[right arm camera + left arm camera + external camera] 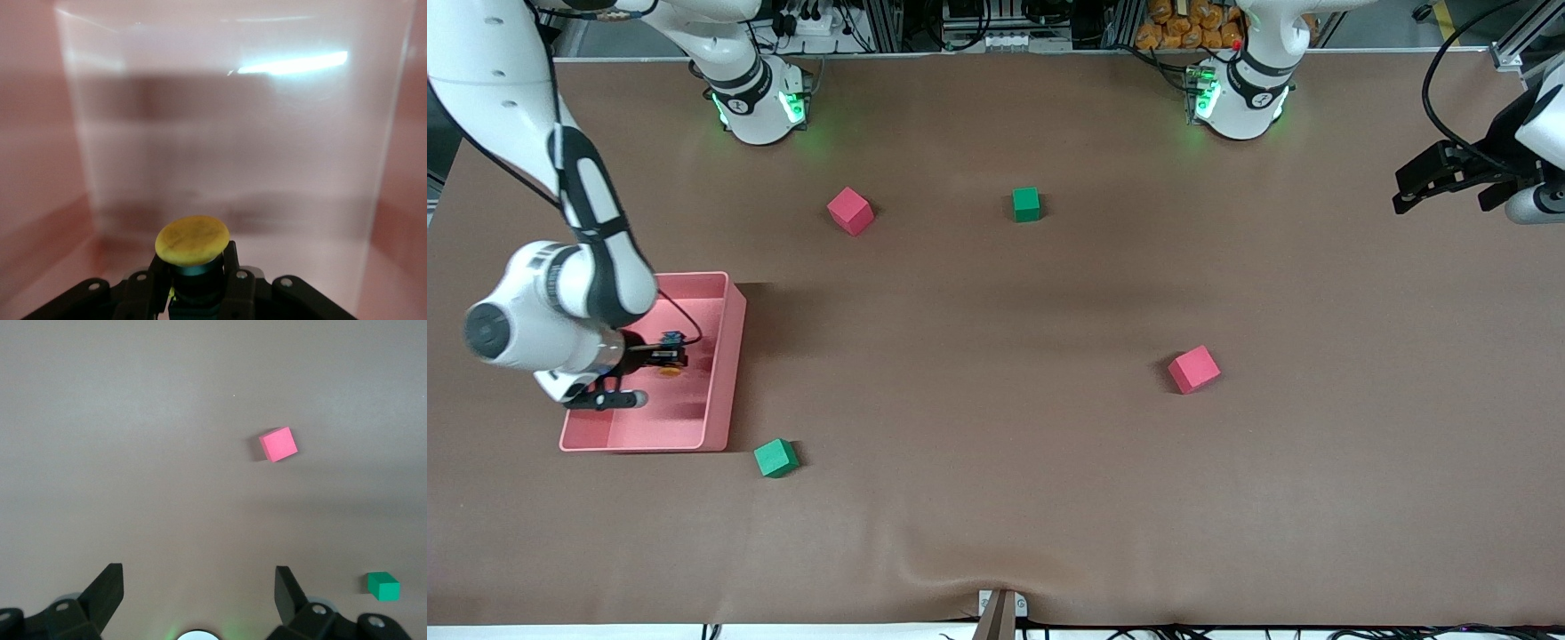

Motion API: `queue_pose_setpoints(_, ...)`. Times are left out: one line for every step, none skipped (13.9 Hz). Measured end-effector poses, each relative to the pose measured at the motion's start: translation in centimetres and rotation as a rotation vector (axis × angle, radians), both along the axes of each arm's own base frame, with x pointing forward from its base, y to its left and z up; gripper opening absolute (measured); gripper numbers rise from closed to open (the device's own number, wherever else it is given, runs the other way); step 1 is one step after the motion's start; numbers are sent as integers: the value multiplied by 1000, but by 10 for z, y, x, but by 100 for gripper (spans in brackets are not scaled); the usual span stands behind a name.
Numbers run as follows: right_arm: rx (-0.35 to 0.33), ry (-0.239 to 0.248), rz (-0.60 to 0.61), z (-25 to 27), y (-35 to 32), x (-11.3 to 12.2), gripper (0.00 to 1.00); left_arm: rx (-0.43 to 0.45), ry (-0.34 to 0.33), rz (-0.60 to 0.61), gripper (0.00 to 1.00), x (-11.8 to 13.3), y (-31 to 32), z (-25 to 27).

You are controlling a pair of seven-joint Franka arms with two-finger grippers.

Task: Place and upright button with both arms
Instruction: 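Lift the button out of the tray and carry it to mid-table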

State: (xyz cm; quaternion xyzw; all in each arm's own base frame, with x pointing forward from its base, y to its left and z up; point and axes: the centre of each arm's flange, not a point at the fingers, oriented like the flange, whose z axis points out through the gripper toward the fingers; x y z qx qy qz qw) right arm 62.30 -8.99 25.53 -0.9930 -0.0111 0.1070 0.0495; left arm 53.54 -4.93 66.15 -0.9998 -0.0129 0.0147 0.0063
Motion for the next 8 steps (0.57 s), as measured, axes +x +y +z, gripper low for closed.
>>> queue_pose_setpoints(10,18,-6,30,2,11,35,0,0,1,100,0,0,0)
queue_pose_setpoints(13,23,-25,61,8,22,34,0,0,2,100,0,1,0)
queue_pose_setpoints(11,20,-42,88,18,31,34,0,-1,2,100,0,1,0)
queue_pose_setpoints(10,24,-56,110,36,37,34,0,-3,2,100,0,1,1)
queue_pose_setpoints(4,32,-77,128,63,42,34,0,-5,2,100,0,1,2)
queue_pose_setpoints(1,36,-111,141,97,45,34,-1,-7,1,100,0,1,3)
queue_pose_setpoints(8,40,-159,150,141,46,34,-1,-8,1,100,0,1,4)
queue_pose_setpoints(19,44,-207,156,189,44,34,-1,-8,0,100,-1,1,4)
